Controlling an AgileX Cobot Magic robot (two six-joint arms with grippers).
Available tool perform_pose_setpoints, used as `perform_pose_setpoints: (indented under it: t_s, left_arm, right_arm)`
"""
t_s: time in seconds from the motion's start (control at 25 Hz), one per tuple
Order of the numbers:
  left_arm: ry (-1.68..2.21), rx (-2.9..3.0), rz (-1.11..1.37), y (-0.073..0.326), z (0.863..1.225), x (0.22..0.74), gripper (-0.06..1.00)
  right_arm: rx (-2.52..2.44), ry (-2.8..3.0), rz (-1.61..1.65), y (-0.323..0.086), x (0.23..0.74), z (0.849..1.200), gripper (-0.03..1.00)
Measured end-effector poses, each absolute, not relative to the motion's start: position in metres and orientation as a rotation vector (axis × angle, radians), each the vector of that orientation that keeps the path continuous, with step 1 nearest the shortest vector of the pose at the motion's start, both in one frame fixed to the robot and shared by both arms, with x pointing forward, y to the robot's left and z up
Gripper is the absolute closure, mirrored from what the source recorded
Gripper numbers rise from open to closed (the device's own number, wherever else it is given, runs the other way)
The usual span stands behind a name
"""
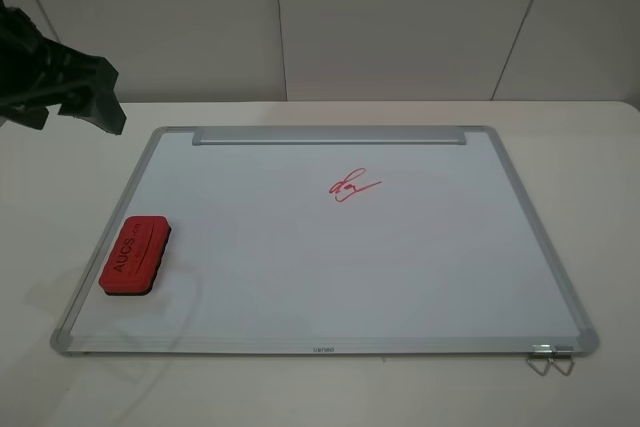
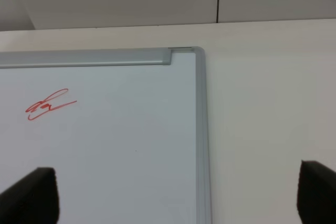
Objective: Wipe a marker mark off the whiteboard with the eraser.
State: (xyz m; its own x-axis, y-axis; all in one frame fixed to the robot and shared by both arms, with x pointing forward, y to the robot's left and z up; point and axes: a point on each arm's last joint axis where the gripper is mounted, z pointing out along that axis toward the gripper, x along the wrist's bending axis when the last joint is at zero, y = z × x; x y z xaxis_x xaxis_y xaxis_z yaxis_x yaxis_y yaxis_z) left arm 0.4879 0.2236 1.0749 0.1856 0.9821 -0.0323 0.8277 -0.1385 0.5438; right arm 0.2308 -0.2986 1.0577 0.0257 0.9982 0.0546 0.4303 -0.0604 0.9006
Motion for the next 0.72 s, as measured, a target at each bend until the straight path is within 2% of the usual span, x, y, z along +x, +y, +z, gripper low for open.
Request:
perform_pose_setpoints:
  t_s: [0.12, 0.36, 0.56, 0.72]
  left_arm:
    - [1.62, 1.964, 0.534, 0.234, 1.106, 0.457, 0.19]
    - [1.503, 1.823, 0.645, 0.261, 1.141, 0.377, 0.19]
    - [1.41, 1.745, 0.724, 0.283, 1.148, 0.311, 0.19]
    - [1.393, 1.723, 0.74, 0.294, 1.139, 0.278, 0.19]
  right_arm:
    - [1.584, 1.491, 0.999, -0.299, 0.231, 1.058, 0.14]
    - [1.582, 1.489, 0.993, -0.299, 0.231, 1.058, 0.14]
    - [1.582, 1.489, 0.993, -0.299, 0.231, 1.058, 0.14]
    - [1.582, 1.489, 0.993, -0.299, 0.231, 1.058, 0.14]
